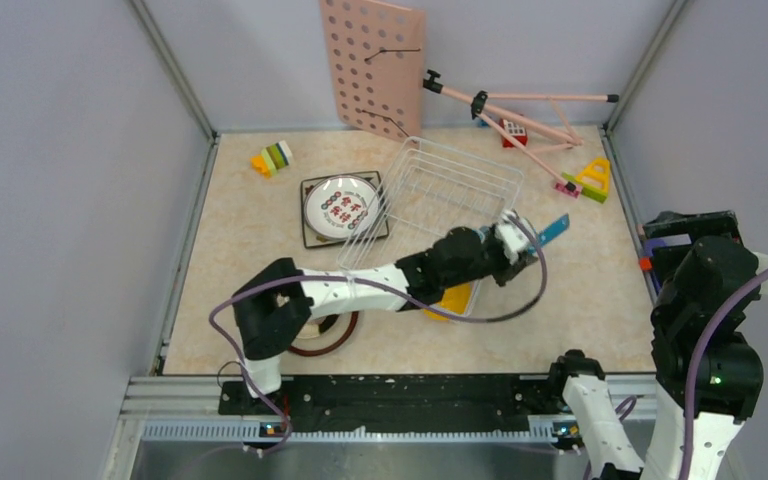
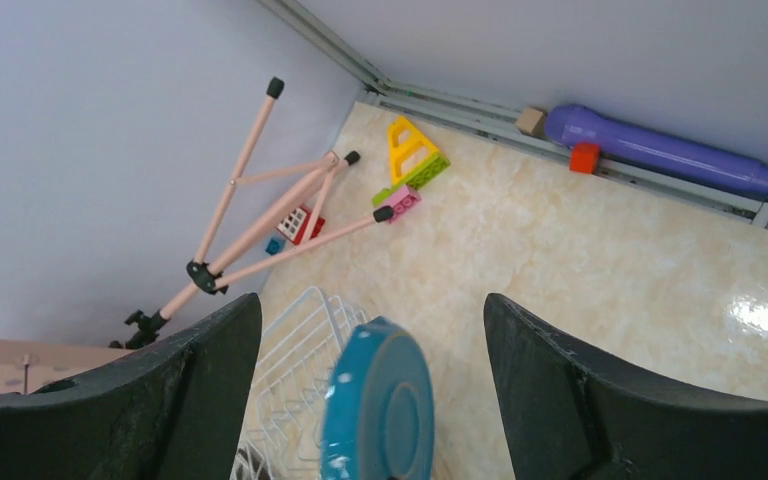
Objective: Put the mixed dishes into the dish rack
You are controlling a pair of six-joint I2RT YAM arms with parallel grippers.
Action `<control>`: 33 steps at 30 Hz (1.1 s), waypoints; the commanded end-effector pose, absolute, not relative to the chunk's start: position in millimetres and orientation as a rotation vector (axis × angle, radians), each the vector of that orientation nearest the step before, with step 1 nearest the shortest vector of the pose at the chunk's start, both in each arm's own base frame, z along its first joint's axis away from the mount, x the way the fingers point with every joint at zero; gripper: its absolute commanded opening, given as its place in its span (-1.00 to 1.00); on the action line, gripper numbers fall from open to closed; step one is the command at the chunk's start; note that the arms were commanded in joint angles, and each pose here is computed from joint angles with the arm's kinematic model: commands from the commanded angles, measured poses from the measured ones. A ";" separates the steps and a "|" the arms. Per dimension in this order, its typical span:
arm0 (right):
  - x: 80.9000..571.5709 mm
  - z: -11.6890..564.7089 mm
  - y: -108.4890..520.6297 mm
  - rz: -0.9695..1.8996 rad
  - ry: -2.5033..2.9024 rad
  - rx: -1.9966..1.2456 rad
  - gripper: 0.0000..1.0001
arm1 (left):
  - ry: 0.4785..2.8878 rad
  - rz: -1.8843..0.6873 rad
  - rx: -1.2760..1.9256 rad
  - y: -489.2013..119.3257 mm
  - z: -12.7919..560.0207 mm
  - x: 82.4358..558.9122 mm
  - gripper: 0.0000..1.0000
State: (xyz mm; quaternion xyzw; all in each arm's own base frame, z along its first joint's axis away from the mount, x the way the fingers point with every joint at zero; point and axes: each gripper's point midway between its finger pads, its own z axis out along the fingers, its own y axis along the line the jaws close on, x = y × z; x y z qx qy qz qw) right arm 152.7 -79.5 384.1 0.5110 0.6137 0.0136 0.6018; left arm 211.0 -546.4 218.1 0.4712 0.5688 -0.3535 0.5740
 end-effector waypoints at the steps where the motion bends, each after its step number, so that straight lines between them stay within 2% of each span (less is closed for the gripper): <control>1: 154.1 394.4 -87.9 0.007 1.348 1.171 0.60 | 1.052 -1.240 0.476 -473.7 441.2 230.4 -1.00; 6: 164.8 377.8 -83.9 0.020 1.395 1.170 0.59 | 1.040 -1.539 0.279 -428.2 471.2 245.0 -1.00; 11: 172.6 370.5 -81.4 0.034 1.413 1.160 0.59 | 0.999 -1.657 0.166 -395.8 486.8 260.2 -1.00; 14: 178.7 365.2 -77.9 0.046 1.439 1.138 0.59 | 1.079 -1.545 0.153 -385.4 477.1 285.6 -1.00; 19: 189.2 350.9 -72.9 0.057 1.490 1.107 0.59 | 1.241 -1.166 0.194 -368.4 445.8 330.9 -1.00; 24: 200.3 341.4 -64.0 0.103 1.523 1.057 0.59 | 1.289 -0.856 0.233 -345.3 423.0 361.9 -1.00; 28: 204.5 340.5 -61.0 0.116 1.532 1.022 0.58 | 1.287 -0.764 0.267 -333.4 416.7 374.5 -1.00; 33: 207.5 336.2 -61.6 0.105 1.542 1.009 0.58 | 1.296 -0.785 0.290 -332.1 414.1 378.1 -1.00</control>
